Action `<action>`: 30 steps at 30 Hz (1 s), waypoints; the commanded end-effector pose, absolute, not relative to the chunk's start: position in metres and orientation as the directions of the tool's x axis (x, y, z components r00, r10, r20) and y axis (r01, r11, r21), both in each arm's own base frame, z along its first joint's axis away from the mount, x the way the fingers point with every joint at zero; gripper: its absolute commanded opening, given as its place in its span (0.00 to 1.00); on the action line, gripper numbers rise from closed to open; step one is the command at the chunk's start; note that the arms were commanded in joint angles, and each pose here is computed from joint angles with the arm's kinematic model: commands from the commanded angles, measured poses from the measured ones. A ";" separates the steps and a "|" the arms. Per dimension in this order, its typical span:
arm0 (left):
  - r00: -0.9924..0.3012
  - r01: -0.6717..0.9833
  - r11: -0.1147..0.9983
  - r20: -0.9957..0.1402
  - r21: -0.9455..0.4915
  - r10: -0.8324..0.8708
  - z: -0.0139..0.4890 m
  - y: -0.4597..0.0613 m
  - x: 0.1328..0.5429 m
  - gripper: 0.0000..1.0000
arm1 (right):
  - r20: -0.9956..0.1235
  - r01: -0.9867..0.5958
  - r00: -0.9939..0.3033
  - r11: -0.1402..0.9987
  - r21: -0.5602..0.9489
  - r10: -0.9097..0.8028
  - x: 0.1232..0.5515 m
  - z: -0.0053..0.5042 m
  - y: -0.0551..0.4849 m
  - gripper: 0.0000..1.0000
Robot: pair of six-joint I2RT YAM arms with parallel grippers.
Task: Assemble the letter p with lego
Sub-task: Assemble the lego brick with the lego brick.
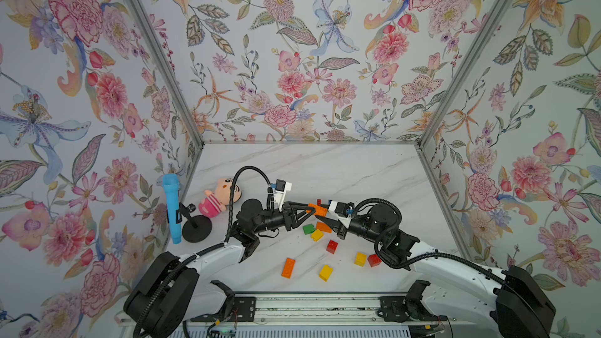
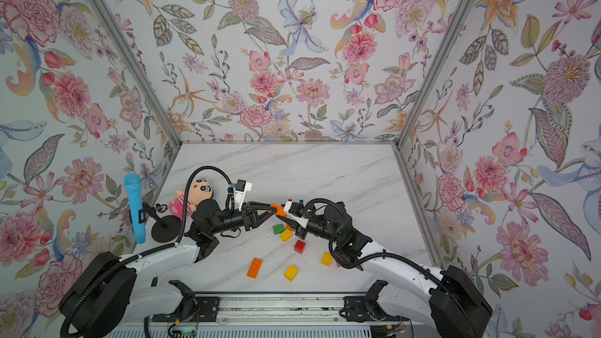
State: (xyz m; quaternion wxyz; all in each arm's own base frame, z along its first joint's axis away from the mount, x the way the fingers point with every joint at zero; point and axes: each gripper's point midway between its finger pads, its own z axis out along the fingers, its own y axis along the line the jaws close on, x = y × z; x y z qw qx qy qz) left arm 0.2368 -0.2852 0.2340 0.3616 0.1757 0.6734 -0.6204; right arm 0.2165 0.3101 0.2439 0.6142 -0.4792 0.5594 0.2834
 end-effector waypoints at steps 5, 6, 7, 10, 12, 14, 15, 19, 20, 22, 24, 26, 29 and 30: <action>-0.675 0.712 0.085 -0.713 -0.697 -0.190 0.250 -0.292 0.226 0.23 | -0.942 -0.843 0.269 0.424 -0.332 -0.202 0.223 0.245 0.306 0.13; -0.675 0.712 0.085 -0.713 -0.697 -0.189 0.250 -0.292 0.226 0.21 | -0.941 -0.841 0.270 0.425 -0.334 -0.206 0.224 0.244 0.306 0.13; -0.676 0.711 0.085 -0.712 -0.698 -0.190 0.251 -0.293 0.226 0.19 | -0.940 -0.840 0.269 0.427 -0.335 -0.209 0.224 0.243 0.306 0.13; -0.678 0.709 0.088 -0.710 -0.700 -0.188 0.250 -0.295 0.227 0.12 | -0.937 -0.835 0.273 0.430 -0.343 -0.217 0.226 0.241 0.307 0.13; -0.679 0.705 0.100 -0.708 -0.702 -0.193 0.249 -0.295 0.230 0.02 | -0.936 -0.831 0.272 0.435 -0.346 -0.226 0.227 0.239 0.307 0.13; -0.676 0.703 0.117 -0.710 -0.702 -0.198 0.248 -0.294 0.232 0.00 | -0.935 -0.826 0.270 0.443 -0.348 -0.232 0.229 0.238 0.306 0.13; -0.675 0.701 0.127 -0.710 -0.702 -0.200 0.247 -0.294 0.234 0.00 | -0.935 -0.825 0.268 0.446 -0.348 -0.234 0.230 0.238 0.306 0.14; -0.670 0.690 0.173 -0.711 -0.703 -0.214 0.242 -0.292 0.241 0.00 | -0.935 -0.805 0.246 0.484 -0.344 -0.256 0.239 0.235 0.305 0.17; -0.669 0.686 0.186 -0.710 -0.703 -0.218 0.241 -0.292 0.243 0.00 | -0.935 -0.801 0.235 0.492 -0.341 -0.265 0.242 0.233 0.305 0.19; -0.669 0.668 0.226 -0.705 -0.710 -0.237 0.237 -0.290 0.250 0.00 | -0.937 -0.789 0.222 0.516 -0.335 -0.270 0.246 0.233 0.304 0.24; -0.664 0.649 0.272 -0.704 -0.710 -0.252 0.232 -0.287 0.256 0.00 | -0.937 -0.786 0.209 0.522 -0.331 -0.279 0.249 0.231 0.304 0.31; -0.659 0.616 0.363 -0.709 -0.700 -0.251 0.221 -0.284 0.266 0.00 | -0.935 -0.789 0.196 0.519 -0.329 -0.295 0.250 0.230 0.307 0.37; -0.635 0.590 0.480 -0.741 -0.649 -0.220 0.209 -0.279 0.274 0.00 | -0.929 -0.793 0.161 0.517 -0.323 -0.333 0.254 0.225 0.310 0.44; -0.630 0.580 0.506 -0.745 -0.638 -0.218 0.207 -0.277 0.276 0.00 | -0.926 -0.794 0.148 0.516 -0.321 -0.348 0.255 0.223 0.311 0.48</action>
